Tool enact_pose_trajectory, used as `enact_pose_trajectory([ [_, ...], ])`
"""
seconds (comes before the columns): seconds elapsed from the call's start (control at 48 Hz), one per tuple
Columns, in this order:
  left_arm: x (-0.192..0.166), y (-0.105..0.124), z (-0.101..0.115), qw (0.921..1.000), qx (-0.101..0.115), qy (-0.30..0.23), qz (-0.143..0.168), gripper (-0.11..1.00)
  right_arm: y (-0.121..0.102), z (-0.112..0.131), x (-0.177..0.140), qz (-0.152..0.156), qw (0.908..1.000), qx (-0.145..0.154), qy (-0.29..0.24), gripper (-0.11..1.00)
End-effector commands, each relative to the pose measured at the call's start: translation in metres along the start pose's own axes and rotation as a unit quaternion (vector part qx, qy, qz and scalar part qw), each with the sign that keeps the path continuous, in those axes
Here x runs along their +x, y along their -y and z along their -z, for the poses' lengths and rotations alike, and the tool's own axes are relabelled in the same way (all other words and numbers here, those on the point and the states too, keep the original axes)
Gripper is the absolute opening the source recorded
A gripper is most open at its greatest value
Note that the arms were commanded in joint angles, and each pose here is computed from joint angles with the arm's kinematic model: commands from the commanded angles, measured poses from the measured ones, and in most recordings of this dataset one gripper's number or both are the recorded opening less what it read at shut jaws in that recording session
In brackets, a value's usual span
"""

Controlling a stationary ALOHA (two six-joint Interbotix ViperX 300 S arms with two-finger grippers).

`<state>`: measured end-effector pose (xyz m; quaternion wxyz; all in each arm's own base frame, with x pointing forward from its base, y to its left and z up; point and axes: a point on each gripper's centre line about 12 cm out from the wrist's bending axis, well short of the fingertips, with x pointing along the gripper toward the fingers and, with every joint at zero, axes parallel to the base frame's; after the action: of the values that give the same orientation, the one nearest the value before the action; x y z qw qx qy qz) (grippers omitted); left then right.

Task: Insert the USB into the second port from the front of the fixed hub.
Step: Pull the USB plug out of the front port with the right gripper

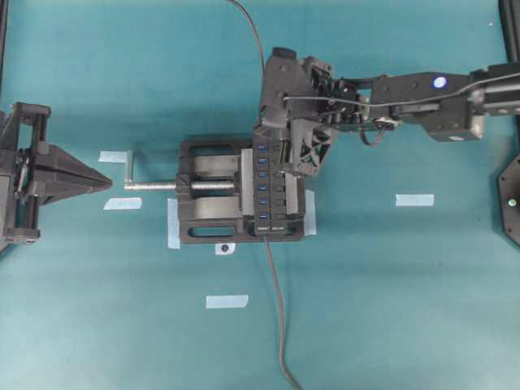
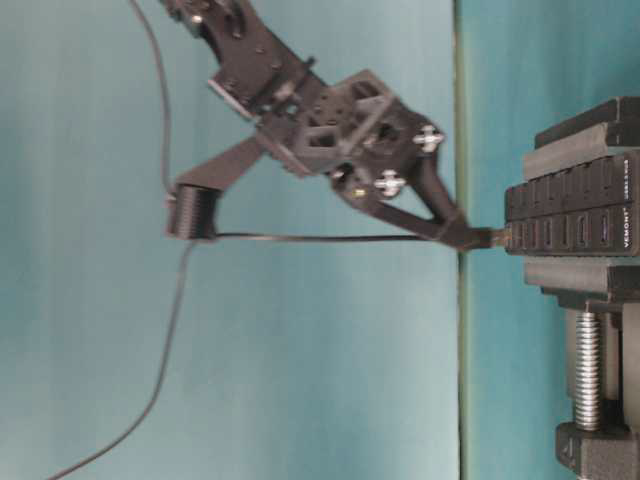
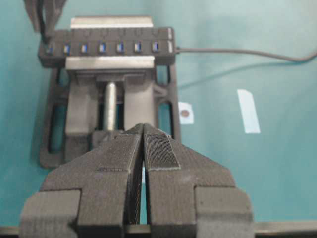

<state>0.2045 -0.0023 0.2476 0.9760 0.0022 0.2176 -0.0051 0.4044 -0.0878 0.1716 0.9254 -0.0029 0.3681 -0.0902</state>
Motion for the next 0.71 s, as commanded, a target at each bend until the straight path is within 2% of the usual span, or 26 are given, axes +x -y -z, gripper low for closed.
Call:
enact_pose_trajectory([
  [0.0, 0.000, 0.000, -0.006, 1.0000, 0.000, 0.007, -0.001, 0.00, 0.001, -0.025, -0.019, 0.002, 0.9994, 0.002, 0.034, 0.09],
  [0.375, 0.000, 0.000, -0.005, 1.0000, 0.000, 0.007, -0.001, 0.00, -0.004, -0.033, -0.031, -0.001, 0.9997, -0.003, 0.024, 0.08],
  [0.688, 0.000, 0.000, -0.005, 1.0000, 0.000, 0.007, -0.001, 0.00, -0.022, -0.039, -0.043, -0.017, 0.9992, -0.015, 0.034, 0.08],
])
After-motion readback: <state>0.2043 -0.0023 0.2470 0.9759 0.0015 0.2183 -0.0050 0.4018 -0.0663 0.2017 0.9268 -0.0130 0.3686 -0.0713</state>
